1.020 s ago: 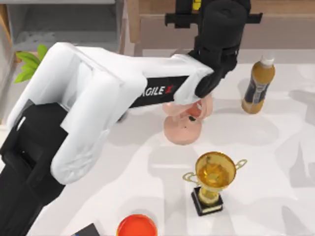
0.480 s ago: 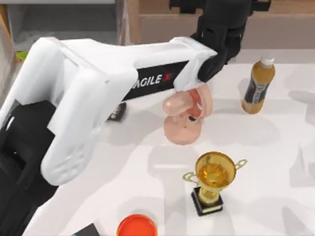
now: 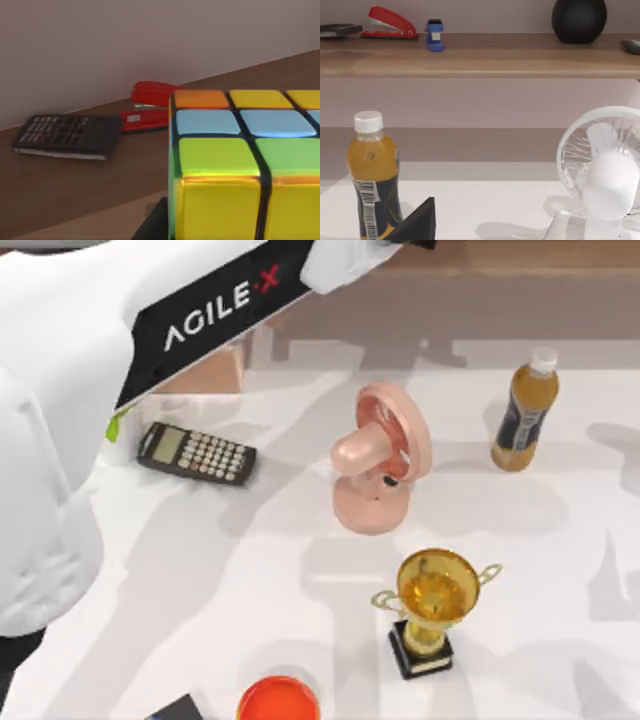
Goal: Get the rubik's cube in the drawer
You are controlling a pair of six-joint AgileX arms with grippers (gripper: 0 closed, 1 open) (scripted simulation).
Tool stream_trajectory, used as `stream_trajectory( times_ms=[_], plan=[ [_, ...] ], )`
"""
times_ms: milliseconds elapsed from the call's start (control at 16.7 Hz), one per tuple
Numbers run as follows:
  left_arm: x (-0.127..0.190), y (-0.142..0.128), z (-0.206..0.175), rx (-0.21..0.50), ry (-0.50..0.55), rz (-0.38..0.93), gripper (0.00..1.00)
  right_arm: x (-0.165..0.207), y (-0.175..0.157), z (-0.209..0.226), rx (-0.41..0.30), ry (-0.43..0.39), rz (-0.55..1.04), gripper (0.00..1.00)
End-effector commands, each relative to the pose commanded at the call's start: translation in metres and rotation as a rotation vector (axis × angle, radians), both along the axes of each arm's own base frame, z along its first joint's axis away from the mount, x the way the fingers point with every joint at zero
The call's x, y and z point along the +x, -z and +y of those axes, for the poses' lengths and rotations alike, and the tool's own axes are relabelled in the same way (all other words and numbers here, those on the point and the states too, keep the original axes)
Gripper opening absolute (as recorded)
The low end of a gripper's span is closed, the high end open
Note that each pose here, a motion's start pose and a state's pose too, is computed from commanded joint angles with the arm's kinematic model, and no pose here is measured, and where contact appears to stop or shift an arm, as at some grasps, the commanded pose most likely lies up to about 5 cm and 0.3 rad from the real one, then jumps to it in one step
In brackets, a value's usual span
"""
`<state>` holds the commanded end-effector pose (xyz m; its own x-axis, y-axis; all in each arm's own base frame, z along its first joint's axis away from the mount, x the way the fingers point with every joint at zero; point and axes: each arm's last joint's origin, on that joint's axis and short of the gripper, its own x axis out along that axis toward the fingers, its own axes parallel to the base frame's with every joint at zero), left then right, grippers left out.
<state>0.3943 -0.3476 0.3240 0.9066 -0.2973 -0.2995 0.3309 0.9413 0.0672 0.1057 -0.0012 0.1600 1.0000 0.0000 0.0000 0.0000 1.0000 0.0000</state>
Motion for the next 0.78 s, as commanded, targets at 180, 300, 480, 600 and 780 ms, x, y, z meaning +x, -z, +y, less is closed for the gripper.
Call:
stream_trajectory(
  times_ms=[180, 300, 480, 600, 780],
  plan=[
    [-0.007, -0.026, 0.037, 0.114, 0.049, 0.191, 0.0, 0.0, 0.0, 0.0, 0.0, 0.0, 0.0, 1.0],
    [-0.007, -0.035, 0.07, 0.191, 0.053, 0.338, 0.0, 0.0, 0.0, 0.0, 0.0, 0.0, 0.0, 1.0],
    [0.004, -0.039, 0.135, 0.28, 0.002, 0.563, 0.0, 0.0, 0.0, 0.0, 0.0, 0.0, 0.0, 1.0],
    [0.019, -0.037, 0.189, 0.307, -0.069, 0.7, 0.0, 0.0, 0.0, 0.0, 0.0, 0.0, 0.0, 1.0],
    [0.042, -0.022, 0.281, 0.305, -0.197, 0.878, 0.0, 0.0, 0.0, 0.0, 0.0, 0.0, 0.0, 1.0]
  ],
)
